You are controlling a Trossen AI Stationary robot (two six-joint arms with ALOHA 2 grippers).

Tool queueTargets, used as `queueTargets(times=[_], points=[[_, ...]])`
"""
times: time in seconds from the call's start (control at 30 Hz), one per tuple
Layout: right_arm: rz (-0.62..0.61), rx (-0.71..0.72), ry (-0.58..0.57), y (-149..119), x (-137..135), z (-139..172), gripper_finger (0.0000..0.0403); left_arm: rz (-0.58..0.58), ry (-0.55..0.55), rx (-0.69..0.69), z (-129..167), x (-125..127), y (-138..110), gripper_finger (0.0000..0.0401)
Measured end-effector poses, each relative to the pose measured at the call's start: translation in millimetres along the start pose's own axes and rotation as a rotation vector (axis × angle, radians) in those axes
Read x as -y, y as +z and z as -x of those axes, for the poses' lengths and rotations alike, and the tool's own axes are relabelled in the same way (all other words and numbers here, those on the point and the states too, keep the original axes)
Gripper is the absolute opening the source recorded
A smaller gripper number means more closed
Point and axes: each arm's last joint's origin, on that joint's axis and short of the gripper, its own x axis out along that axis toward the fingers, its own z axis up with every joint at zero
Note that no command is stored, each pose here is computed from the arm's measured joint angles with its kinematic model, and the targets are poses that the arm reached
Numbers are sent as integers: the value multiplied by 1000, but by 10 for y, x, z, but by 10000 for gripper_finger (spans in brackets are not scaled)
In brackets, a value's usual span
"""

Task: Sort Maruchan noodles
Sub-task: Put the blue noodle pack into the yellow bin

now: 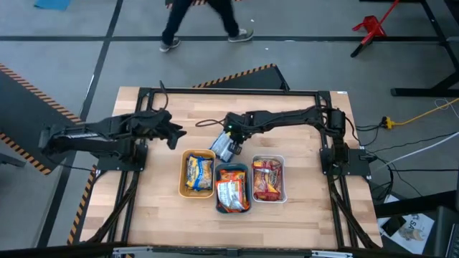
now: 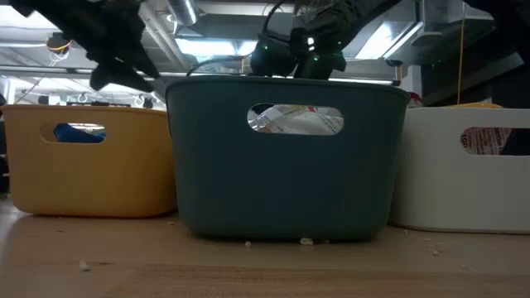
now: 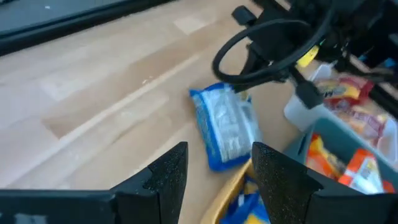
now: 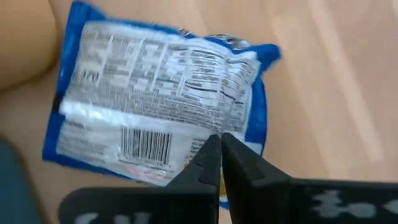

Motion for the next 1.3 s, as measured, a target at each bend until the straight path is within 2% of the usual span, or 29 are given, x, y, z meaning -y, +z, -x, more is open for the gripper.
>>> queueTargets(times=[0.1,0.33,0.47,0.57,0.7,0.83,0.97,1.13,1.3], points=[[-5,33,1,103,18,73,0,6,-1,5,-81,-63,44,174],[7,102,9,298,10,232,1,25,-85,11,-241,-197,223,171],[-9,-22,106,226,-11,280,14,48,-134,-34,-400,-324,298,170],[-13,-134,98,119,-1,287,56,50,-186,-82,-587,-447,344,170],[-10,-250,5,-1,37,305,137,64,-239,-133,-895,-596,360,176],[-14,-274,27,-53,39,266,220,79,-308,-174,-1197,-677,321,183],[-8,-255,2,-104,50,182,285,120,-315,-264,-1417,-726,184,186],[-10,-227,24,-174,57,62,322,147,-395,-372,-1565,-718,39,186],[-8,-126,60,-162,47,-45,323,135,-407,-403,-1646,-667,-39,186]])
